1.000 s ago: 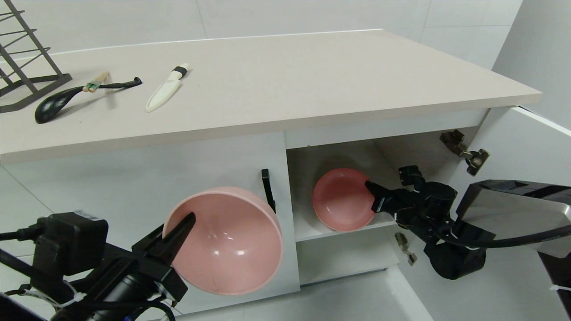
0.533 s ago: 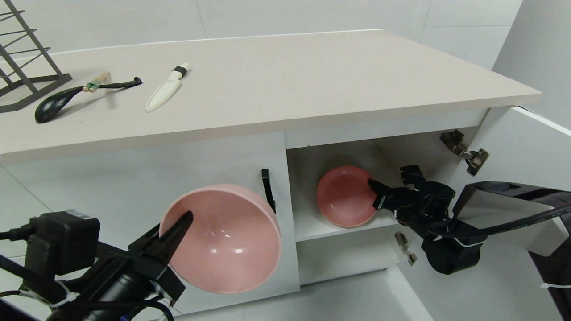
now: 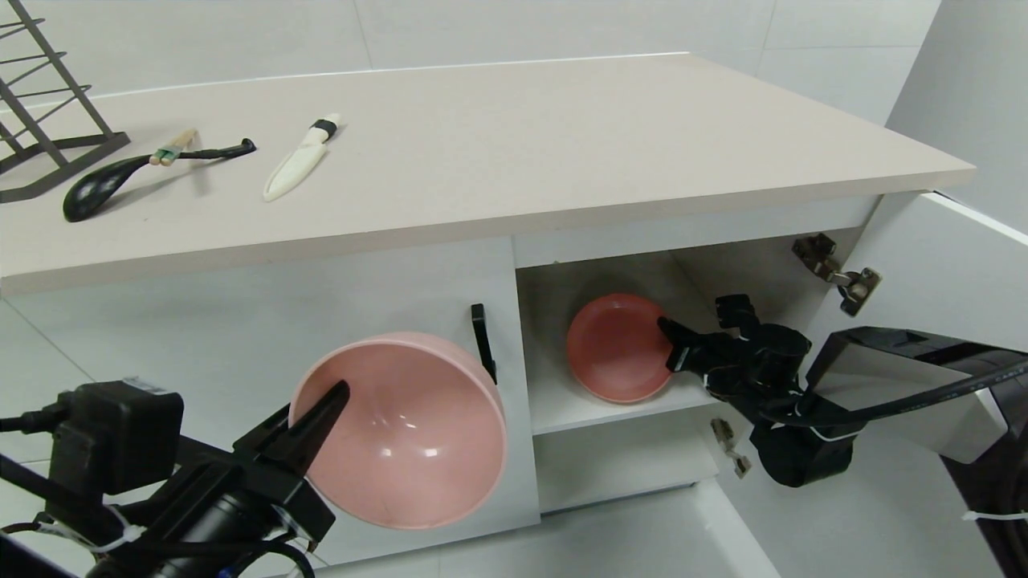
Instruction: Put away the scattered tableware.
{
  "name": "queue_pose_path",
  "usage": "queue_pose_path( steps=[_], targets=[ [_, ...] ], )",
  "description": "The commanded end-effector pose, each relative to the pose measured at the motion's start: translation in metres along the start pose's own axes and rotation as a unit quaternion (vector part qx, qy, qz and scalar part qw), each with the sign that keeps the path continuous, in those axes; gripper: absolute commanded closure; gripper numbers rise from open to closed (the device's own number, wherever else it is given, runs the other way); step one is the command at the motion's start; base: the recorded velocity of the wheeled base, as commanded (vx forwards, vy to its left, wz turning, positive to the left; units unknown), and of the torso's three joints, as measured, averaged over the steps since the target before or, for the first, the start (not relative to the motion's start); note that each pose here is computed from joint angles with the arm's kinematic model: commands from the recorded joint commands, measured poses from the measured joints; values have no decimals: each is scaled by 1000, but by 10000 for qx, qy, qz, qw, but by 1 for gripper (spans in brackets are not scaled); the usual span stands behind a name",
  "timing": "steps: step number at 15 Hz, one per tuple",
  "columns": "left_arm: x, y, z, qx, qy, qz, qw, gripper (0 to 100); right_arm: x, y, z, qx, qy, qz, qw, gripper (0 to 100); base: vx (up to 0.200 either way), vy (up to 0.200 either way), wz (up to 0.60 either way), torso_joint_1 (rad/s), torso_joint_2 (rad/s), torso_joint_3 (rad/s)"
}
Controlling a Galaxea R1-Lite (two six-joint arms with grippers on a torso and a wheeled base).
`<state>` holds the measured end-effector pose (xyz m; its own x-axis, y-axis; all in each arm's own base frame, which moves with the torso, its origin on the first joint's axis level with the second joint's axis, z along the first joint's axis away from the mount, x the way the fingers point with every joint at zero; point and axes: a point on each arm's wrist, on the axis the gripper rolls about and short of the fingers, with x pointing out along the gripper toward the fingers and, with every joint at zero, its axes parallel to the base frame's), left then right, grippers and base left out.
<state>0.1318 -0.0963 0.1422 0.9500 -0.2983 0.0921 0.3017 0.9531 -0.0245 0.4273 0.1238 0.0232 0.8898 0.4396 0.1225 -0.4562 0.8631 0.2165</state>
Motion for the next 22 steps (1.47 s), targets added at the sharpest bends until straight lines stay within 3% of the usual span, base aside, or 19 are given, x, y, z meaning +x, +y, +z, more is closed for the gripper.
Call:
queue_pose_path(
  steps=[1,5,6,10,14,16,17,20,22],
  targets=[
    [0,0,-1,6,12,-4,10000,100,-1,0,-2,3,30,-17,10000,100,0,0,0,0,0,0],
    [1,0,-1,12,26,3,10000,100,-1,-2,-8,2,102,-42,9999,100,0,0,0,0,0,0],
    [1,0,-1,12,26,-5,10000,100,-1,-2,-8,0,94,-41,9999,0,0,0,0,0,0,0],
    [3,-1,-4,58,104,-21,9999,100,0,0,-1,-28,-14,-6,10000,0,0,0,0,0,0,0],
    [6,-5,-9,157,233,-116,9995,100,-18,21,42,-100,-189,114,9997,0,0,0,0,0,0,0],
    [6,-10,-8,182,205,-239,9993,100,-47,39,57,-53,50,182,9998,0,0,0,0,0,0,0],
    [8,-11,-6,294,159,-247,9991,100,-65,46,61,-148,240,179,9994,0,0,0,0,0,0,0],
    [21,-18,6,412,-166,-254,9987,100,-112,54,68,-717,677,131,9950,0,0,0,0,0,0,0],
    [26,-21,6,457,-181,-267,9984,100,-131,63,83,-726,613,164,9953,0,0,0,0,0,0,0]
  ],
)
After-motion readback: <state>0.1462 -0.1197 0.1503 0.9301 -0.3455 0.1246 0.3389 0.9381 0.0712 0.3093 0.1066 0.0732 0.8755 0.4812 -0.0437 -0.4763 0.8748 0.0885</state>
